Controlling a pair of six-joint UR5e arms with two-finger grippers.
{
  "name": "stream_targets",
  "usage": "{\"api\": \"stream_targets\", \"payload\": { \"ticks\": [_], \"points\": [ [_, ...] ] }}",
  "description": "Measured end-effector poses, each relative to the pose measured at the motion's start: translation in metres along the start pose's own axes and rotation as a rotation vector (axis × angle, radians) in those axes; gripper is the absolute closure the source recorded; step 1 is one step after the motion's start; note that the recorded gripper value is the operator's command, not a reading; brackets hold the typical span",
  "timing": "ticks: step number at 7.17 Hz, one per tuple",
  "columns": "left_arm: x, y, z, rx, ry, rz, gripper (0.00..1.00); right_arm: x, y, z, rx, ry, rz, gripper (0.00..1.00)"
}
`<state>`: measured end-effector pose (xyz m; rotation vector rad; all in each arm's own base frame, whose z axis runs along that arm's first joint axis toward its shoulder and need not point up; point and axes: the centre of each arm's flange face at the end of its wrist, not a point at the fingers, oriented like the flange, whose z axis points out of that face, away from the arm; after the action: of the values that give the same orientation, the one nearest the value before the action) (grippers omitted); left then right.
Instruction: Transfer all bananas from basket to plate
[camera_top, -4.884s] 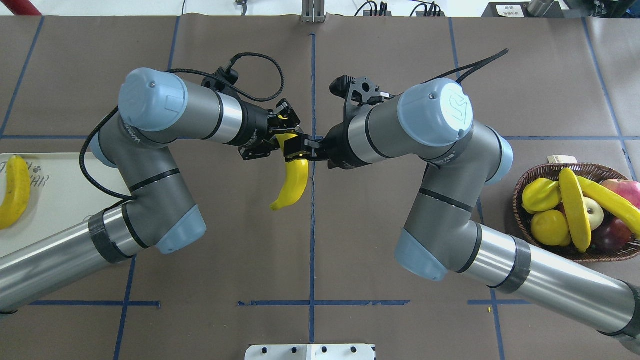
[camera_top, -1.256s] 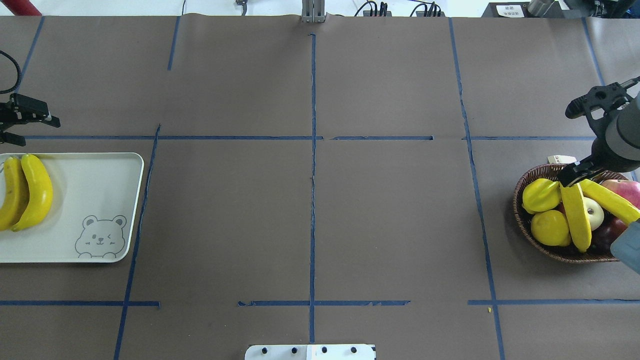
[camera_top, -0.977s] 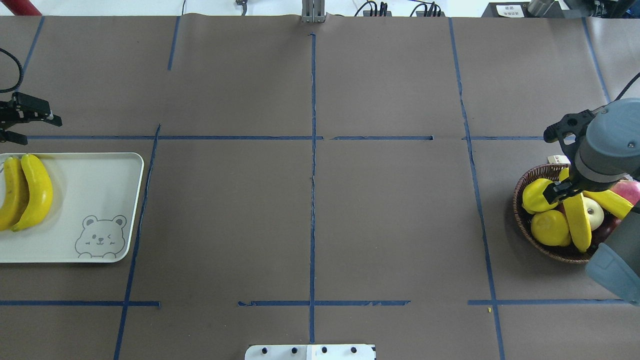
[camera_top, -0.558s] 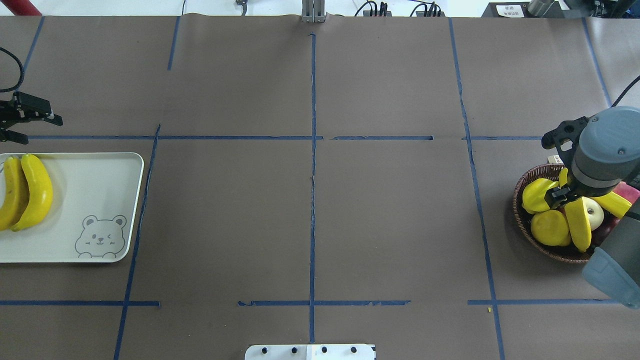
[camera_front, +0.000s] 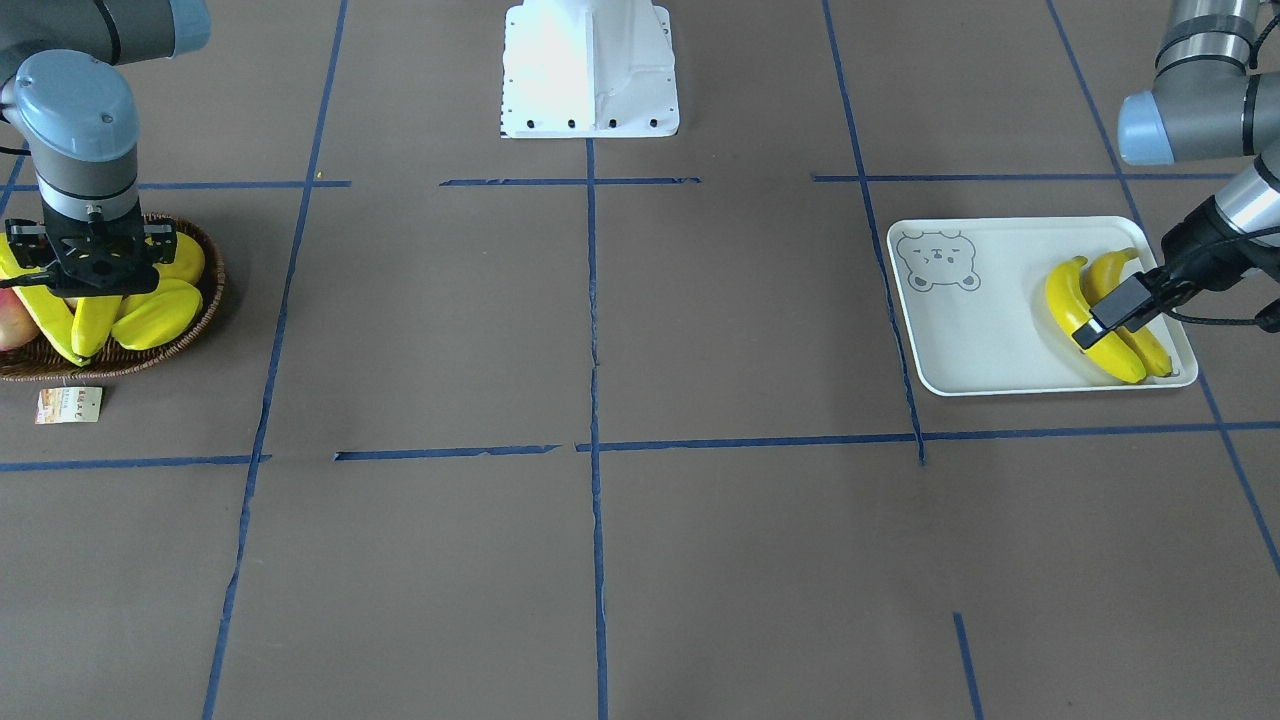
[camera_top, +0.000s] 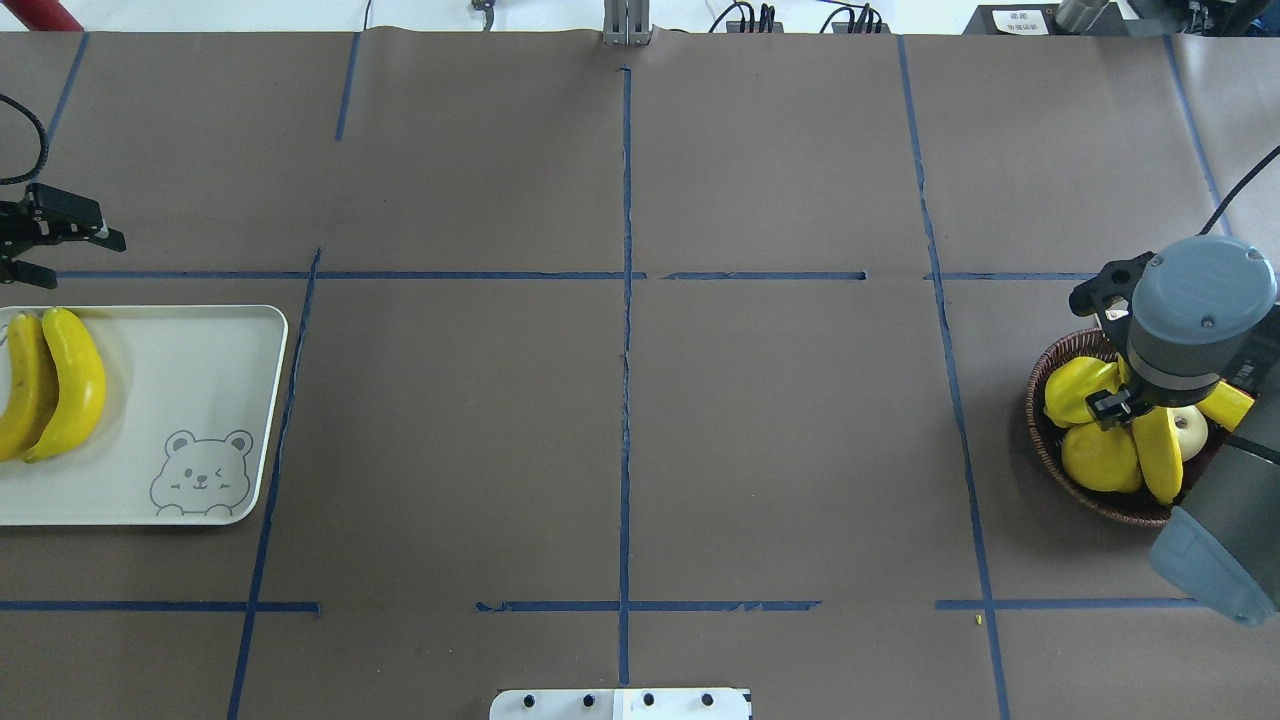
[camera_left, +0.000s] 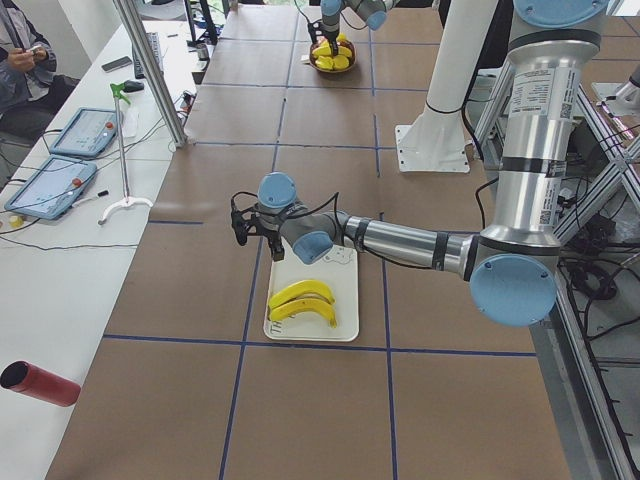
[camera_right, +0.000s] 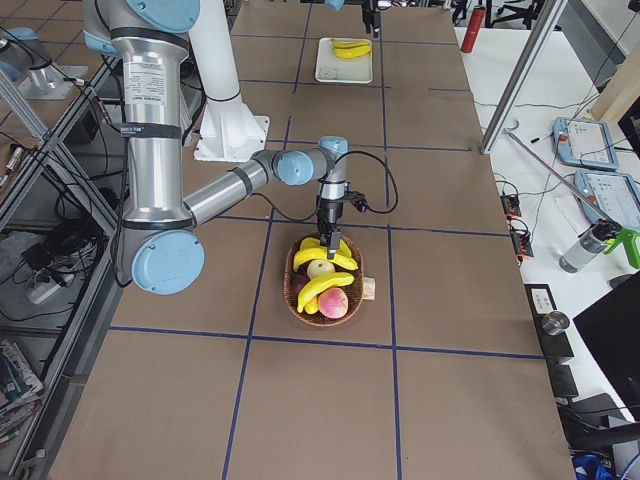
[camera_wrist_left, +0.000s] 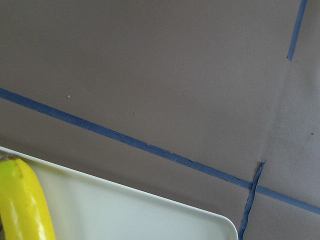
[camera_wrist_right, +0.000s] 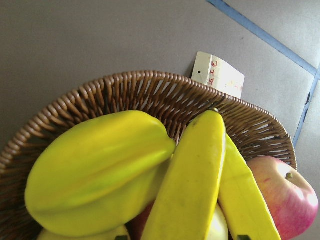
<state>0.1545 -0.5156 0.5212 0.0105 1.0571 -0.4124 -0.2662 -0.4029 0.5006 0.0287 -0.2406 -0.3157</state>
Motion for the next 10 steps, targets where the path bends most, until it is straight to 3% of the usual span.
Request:
{"api": "stream_targets", "payload": {
  "ticks": [1,4,5,7,9,10],
  "points": [
    [0.000,0.000,0.000,0.000,0.001,0.001,0.00,0.001,0.001,0.002,-0.001,0.009,-0.002,0.39],
    [0.002,0.000,-0.001,0.000,0.003,0.003,0.00,0.003,0.001,0.004,-0.002,0.018,-0.008,0.90],
    [0.002,0.000,-0.001,-0.001,0.003,0.003,0.00,0.003,0.001,0.003,0.001,0.018,-0.008,0.95],
    [0.003,0.000,-0.001,-0.001,0.005,0.003,0.00,0.006,0.005,-0.018,0.012,0.014,-0.007,0.96],
    [0.007,-0.001,-0.001,0.000,0.009,0.006,0.00,0.022,0.009,-0.088,0.006,0.022,-0.033,0.95],
    [0.011,-0.001,-0.001,0.000,0.013,0.010,0.00,0.023,0.000,-0.121,0.025,0.002,-0.042,0.95]
  ]
}}
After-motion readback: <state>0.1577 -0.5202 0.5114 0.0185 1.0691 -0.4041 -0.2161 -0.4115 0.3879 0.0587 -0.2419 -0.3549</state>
